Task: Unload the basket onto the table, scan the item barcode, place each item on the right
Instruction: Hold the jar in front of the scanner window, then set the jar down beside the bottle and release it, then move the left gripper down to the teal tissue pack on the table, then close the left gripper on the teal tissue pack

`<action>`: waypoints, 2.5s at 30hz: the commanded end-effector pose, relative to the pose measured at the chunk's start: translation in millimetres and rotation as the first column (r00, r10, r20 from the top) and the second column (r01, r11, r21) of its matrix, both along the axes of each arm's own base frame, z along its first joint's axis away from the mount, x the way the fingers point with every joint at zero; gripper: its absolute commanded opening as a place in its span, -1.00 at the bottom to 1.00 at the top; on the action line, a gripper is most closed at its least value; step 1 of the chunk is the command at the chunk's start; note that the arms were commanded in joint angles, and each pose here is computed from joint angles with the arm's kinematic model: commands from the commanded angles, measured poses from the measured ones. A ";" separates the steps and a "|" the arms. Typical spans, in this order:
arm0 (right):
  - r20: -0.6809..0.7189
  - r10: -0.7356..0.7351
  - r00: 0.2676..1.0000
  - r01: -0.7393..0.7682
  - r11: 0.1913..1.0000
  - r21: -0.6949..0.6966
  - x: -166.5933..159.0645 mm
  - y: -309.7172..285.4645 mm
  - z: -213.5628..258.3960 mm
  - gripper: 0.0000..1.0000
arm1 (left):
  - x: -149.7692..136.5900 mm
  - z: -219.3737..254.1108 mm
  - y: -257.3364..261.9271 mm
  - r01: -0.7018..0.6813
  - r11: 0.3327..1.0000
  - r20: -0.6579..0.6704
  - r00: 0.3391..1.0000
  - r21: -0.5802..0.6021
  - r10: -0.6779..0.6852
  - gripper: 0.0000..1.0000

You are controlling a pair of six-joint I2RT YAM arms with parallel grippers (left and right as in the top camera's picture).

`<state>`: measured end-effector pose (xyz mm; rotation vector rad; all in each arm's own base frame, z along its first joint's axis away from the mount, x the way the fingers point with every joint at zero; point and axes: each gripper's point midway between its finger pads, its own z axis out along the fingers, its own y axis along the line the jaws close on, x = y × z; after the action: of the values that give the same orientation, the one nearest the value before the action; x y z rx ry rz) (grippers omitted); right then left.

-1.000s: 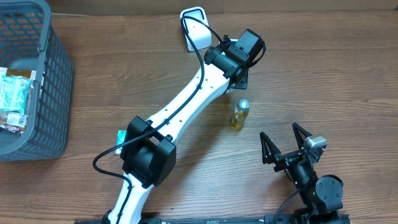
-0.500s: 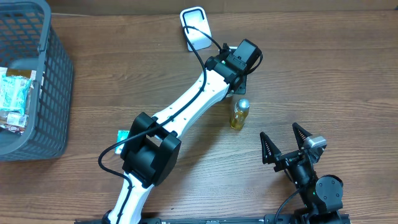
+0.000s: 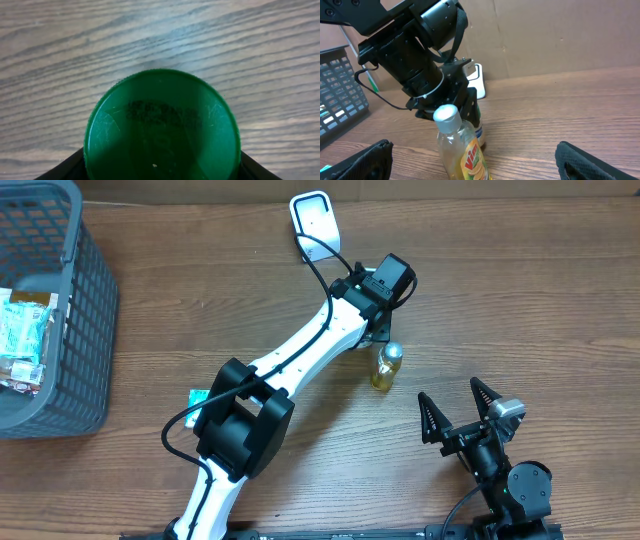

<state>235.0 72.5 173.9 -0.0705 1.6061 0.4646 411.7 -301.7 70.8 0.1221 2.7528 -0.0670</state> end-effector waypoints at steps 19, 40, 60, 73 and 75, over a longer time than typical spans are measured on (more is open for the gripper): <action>0.002 -0.001 1.000 0.001 1.000 -0.007 0.3 0.4 -2.6 1.00 | 30.4 135.0 59.3 -0.107 0.988 0.141 0.982 -0.114 0.123 0.99; 0.002 -0.001 1.000 0.001 1.000 -0.007 0.3 0.4 -2.6 1.00 | -81.0 89.6 281.9 -0.430 0.821 -0.151 0.846 0.376 0.512 0.76; 0.002 -0.001 1.000 0.001 1.000 -0.007 0.3 0.4 -2.6 1.00 | -139.1 -47.7 297.7 -0.405 0.805 -0.265 0.797 0.433 0.543 0.26; 0.002 -0.001 1.000 0.001 1.000 -0.007 0.3 0.4 -2.6 1.00 | -132.7 -73.1 274.9 -0.380 0.878 -0.310 0.831 0.292 0.462 -0.46; 0.002 -0.001 1.000 0.001 1.000 -0.007 0.3 0.4 -2.6 1.00 | -126.3 -76.7 256.8 -0.321 0.927 -0.347 0.861 0.195 0.371 -0.51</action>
<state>235.0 72.5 174.1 -0.0702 1.6054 0.4650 281.8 -12.3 6.1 -0.5262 3.0230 0.5095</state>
